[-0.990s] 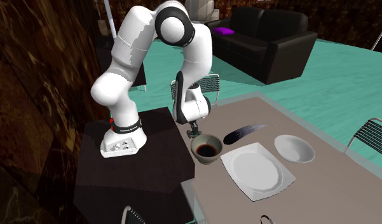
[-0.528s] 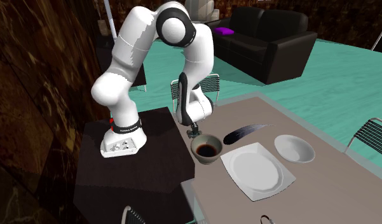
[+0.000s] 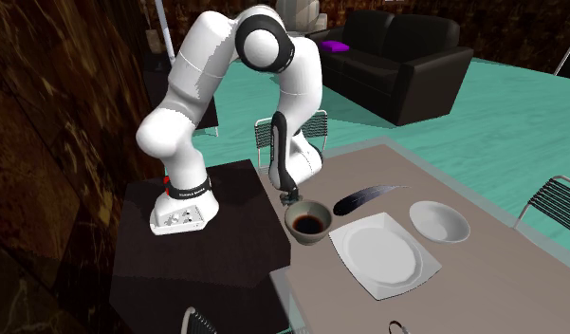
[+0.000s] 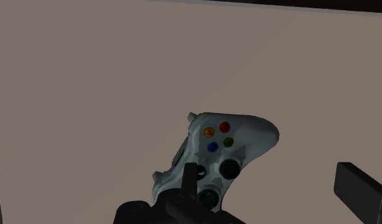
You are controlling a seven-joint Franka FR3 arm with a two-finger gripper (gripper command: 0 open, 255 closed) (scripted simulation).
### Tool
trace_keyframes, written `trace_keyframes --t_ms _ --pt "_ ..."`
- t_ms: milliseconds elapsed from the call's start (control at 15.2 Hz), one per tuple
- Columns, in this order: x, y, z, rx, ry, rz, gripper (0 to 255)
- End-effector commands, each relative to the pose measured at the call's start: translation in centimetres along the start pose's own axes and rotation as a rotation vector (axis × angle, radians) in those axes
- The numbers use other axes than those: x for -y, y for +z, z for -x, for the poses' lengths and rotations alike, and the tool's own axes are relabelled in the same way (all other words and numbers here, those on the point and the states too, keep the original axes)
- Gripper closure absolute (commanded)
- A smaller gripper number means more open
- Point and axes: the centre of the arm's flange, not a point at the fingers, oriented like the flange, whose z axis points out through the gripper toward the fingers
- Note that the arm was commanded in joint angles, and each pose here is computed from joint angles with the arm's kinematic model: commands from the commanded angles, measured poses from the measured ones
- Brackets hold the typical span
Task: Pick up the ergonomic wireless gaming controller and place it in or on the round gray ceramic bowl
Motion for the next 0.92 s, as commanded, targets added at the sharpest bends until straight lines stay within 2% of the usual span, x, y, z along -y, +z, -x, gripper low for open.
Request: trace_keyframes --t_ms 0,792,858 --pt "0.0 3.3 -0.4 0.010 0.186 0.073 255" --pt "2.4 -3.4 -0.4 0.008 0.186 0.073 255" --pt "2.3 -2.9 -0.4 0.007 0.185 0.074 255"
